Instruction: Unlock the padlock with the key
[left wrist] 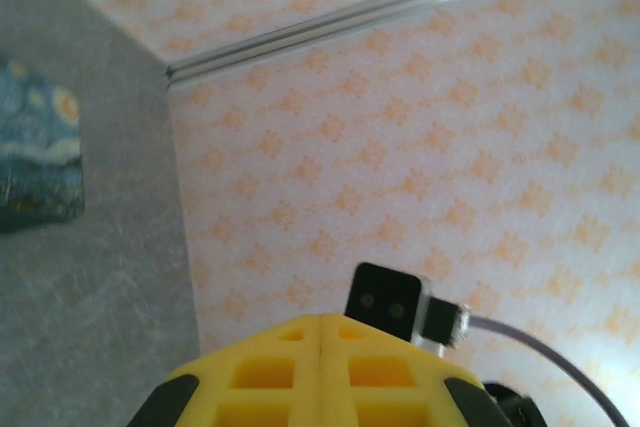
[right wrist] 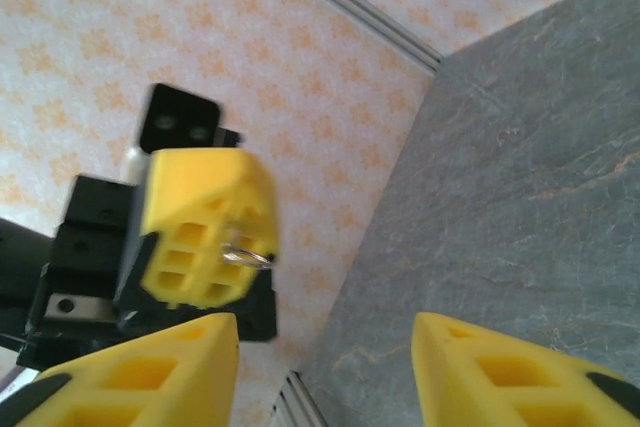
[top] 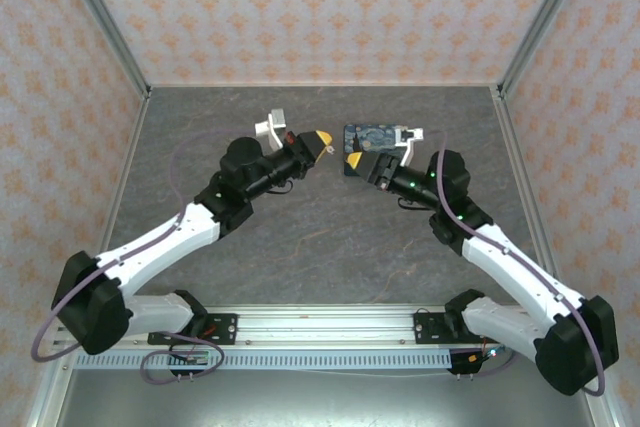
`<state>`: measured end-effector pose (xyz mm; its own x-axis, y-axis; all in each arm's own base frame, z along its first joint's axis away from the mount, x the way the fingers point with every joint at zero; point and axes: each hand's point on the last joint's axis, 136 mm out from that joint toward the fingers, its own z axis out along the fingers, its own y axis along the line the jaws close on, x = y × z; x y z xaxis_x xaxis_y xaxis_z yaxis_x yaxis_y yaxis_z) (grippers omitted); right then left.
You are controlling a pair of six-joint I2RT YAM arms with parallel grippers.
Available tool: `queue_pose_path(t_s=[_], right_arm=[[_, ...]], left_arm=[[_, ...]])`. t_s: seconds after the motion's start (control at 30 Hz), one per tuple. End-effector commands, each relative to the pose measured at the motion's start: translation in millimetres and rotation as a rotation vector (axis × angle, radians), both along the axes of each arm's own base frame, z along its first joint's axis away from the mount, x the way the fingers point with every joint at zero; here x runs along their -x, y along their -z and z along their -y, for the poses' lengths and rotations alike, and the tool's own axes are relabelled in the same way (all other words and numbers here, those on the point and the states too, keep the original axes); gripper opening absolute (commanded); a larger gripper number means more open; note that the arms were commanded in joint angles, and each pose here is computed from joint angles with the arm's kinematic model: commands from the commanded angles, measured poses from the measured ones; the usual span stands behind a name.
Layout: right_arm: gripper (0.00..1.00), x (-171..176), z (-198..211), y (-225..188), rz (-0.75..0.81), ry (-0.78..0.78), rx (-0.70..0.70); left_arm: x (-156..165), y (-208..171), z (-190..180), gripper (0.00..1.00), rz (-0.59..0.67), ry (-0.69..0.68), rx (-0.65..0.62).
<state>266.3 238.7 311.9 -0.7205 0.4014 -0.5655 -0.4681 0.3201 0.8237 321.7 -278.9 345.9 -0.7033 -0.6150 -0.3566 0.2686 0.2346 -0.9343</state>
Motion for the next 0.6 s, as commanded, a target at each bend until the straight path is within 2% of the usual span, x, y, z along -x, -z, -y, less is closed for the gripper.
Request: queue_pose_path(t_s=[0.0, 0.13, 0.27, 0.4, 0.57], right_arm=[[0.56, 16, -2, -15, 0.068, -0.08, -0.026], [0.58, 25, -10, -35, 0.123, -0.153, -0.096], [0.59, 39, -27, -50, 0.178, -0.231, -0.102], [0.58, 42, -39, -55, 0.187, -0.267, -0.102], [0.5, 35, -45, -52, 0.17, -0.266, -0.1]], left_arm=[[22, -14, 4, 0.0, 0.229, 0.096, -0.23], [36, -28, 9, 0.0, 0.33, 0.167, -0.269], [44, -40, 9, 0.0, 0.393, 0.193, -0.265], [46, -44, 10, 0.0, 0.408, 0.203, -0.264], [45, -44, 14, 0.0, 0.398, 0.214, -0.239]])
